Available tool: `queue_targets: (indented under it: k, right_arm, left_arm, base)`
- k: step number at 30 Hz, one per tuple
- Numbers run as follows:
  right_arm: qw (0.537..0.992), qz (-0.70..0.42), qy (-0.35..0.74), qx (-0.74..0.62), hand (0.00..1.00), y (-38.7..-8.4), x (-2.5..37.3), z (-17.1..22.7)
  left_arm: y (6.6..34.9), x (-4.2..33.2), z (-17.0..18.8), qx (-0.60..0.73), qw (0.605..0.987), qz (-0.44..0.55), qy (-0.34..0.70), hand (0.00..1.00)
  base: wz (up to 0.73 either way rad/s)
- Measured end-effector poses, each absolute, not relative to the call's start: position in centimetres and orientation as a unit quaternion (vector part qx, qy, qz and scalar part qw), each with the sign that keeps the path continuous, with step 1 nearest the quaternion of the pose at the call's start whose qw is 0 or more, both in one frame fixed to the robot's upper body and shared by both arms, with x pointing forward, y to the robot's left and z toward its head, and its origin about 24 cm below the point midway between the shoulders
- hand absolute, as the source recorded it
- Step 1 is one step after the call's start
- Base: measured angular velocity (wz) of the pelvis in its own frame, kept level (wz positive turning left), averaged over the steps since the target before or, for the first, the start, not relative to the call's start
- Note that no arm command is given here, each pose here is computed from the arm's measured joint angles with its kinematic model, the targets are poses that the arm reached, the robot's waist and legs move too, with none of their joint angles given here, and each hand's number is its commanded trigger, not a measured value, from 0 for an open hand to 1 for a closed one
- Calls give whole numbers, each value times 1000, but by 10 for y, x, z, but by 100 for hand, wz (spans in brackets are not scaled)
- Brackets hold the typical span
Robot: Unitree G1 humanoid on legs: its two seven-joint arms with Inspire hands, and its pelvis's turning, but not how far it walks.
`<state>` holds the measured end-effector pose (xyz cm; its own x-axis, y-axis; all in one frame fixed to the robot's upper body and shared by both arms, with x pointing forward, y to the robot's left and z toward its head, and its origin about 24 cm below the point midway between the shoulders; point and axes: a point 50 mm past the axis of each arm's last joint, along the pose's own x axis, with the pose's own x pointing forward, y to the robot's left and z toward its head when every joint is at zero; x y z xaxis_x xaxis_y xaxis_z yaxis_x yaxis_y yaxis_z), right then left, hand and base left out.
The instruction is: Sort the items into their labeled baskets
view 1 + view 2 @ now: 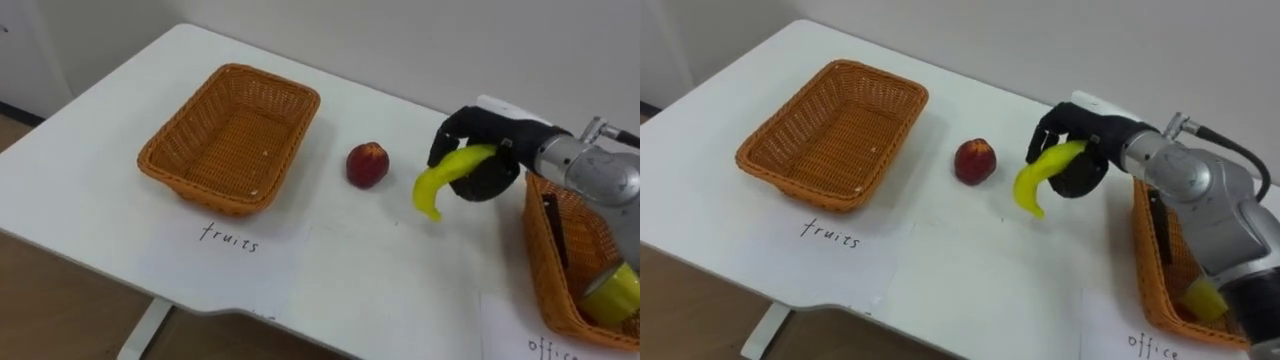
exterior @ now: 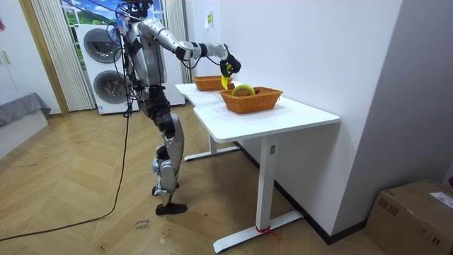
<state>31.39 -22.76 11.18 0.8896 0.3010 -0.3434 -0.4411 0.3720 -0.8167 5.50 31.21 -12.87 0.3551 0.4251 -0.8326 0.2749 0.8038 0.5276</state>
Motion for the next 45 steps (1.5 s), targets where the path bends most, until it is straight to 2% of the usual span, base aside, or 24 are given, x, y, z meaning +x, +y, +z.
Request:
queue_targets:
  k: [17, 25, 38, 45]
  right_arm:
    - [820, 230, 6, -524, 100, -211, 310, 136]
    - [831, 202, -33, -517, 100, -212, 309, 154]
    - [847, 130, -95, -507, 100, -211, 310, 165]
    - [875, 115, -109, -458, 100, -207, 311, 163]
  left_arm:
    - [309, 48, -131, 325, 749, 15, 577, 0]
    - [306, 30, -135, 310, 740, 18, 597, 0]
    - [299, 25, -135, 307, 745, 19, 591, 0]
    - [296, 12, -137, 307, 732, 27, 608, 0]
  base:
    - [0]
    - [4]
    - [2]
    - [3]
